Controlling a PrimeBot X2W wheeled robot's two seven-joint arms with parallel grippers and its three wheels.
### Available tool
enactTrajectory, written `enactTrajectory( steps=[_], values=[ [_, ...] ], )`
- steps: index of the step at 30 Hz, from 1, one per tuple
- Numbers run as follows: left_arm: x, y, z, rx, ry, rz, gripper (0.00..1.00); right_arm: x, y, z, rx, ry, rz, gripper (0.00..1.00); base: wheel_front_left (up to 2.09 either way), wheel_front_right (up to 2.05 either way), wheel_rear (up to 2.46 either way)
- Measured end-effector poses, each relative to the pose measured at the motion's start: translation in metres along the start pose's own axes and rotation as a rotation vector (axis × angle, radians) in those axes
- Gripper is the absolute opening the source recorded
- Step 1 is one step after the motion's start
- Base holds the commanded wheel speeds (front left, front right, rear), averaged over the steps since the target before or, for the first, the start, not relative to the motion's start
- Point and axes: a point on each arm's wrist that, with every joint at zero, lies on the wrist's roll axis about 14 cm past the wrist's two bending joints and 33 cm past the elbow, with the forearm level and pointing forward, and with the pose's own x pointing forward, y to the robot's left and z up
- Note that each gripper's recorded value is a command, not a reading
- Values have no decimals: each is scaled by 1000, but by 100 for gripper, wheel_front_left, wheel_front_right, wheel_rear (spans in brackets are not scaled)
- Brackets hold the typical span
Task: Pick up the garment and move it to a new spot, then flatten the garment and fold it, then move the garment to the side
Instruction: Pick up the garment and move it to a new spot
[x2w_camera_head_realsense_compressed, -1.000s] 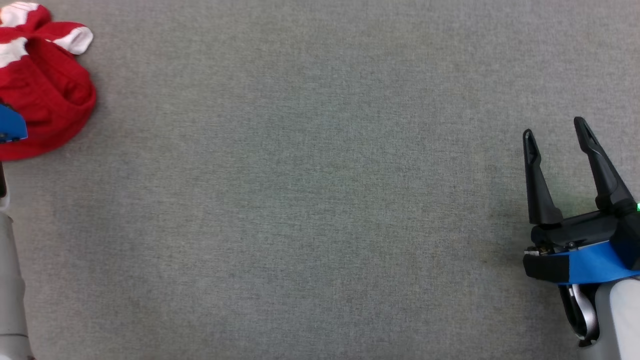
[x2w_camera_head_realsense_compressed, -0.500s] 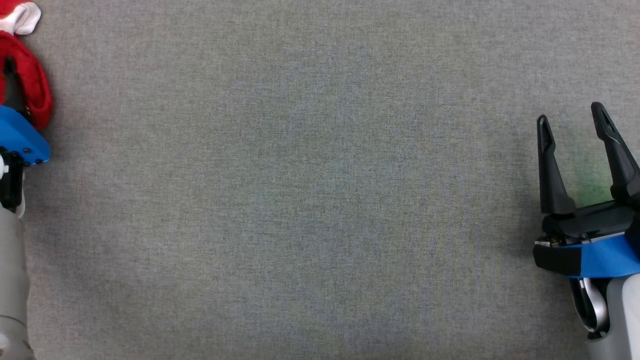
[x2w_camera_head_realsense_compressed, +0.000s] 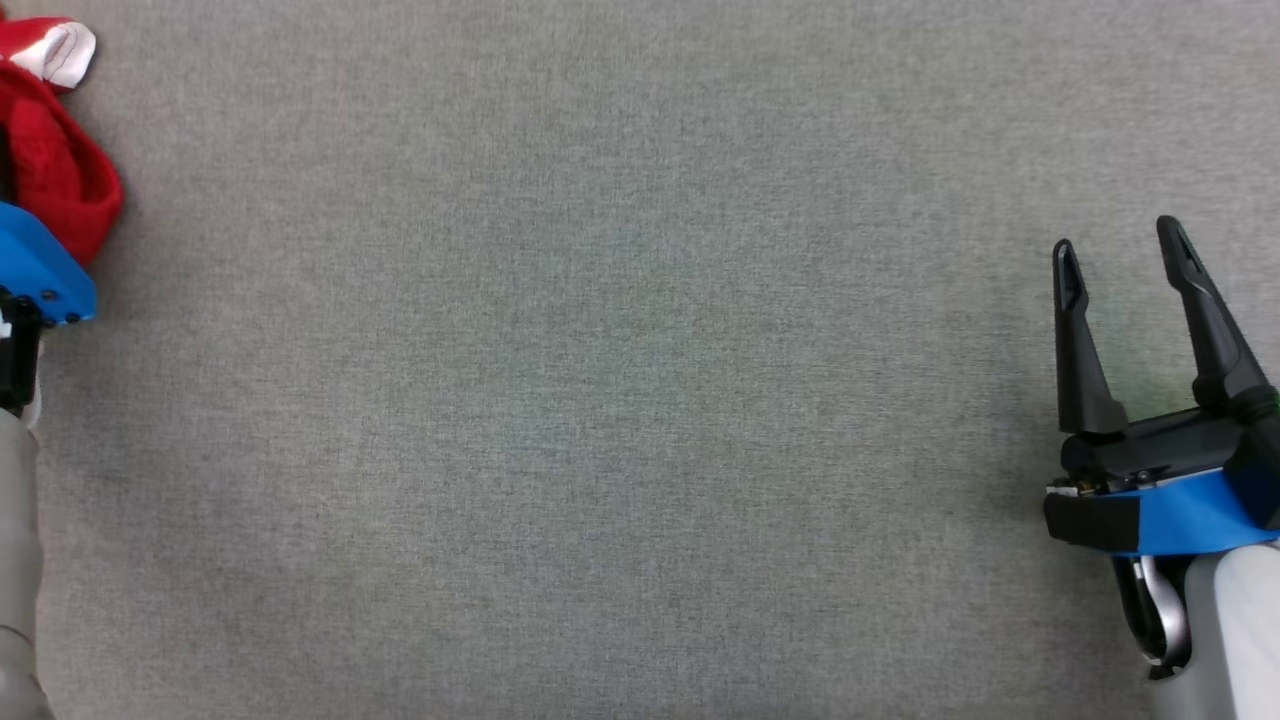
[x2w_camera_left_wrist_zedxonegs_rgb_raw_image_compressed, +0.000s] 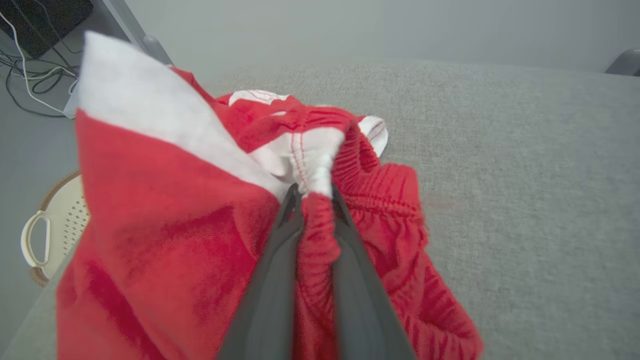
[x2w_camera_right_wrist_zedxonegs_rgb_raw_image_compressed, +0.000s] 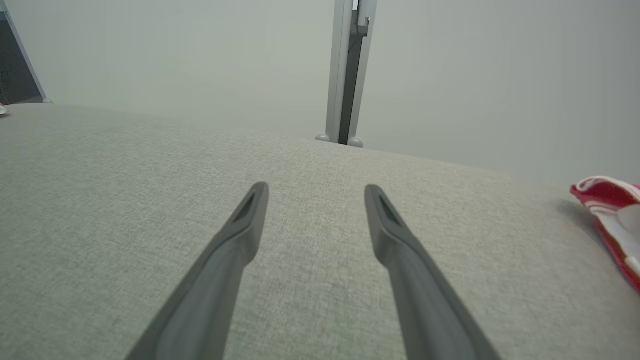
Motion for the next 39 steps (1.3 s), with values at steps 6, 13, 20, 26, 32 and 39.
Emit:
enactTrajectory(
  steps=[6, 13, 20, 26, 32, 39],
  values=[
    [-12, -20, 78, 44, -245, -60, 0, -13, -5, 18, 22, -33, -43, 100, 0, 0, 0],
    [-43, -72, 170, 107, -505, -184, 0, -34, -12, 38, 43, -61, -97, 100, 0, 0, 0],
    [-95, -160, 247, 162, -741, -385, 0, -63, -26, 51, 61, -74, -175, 100, 0, 0, 0],
    [-154, -252, 284, 180, -887, -614, 0, -88, -46, 67, 70, -107, -256, 100, 0, 0, 0],
    [-210, -333, 284, 176, -944, -841, 0, -115, -69, 73, 61, -112, -346, 100, 0, 0, 0],
    [-243, -392, 242, 162, -887, -1038, 0, -138, -84, 73, 68, -104, -411, 100, 0, 0, 0]
  ],
)
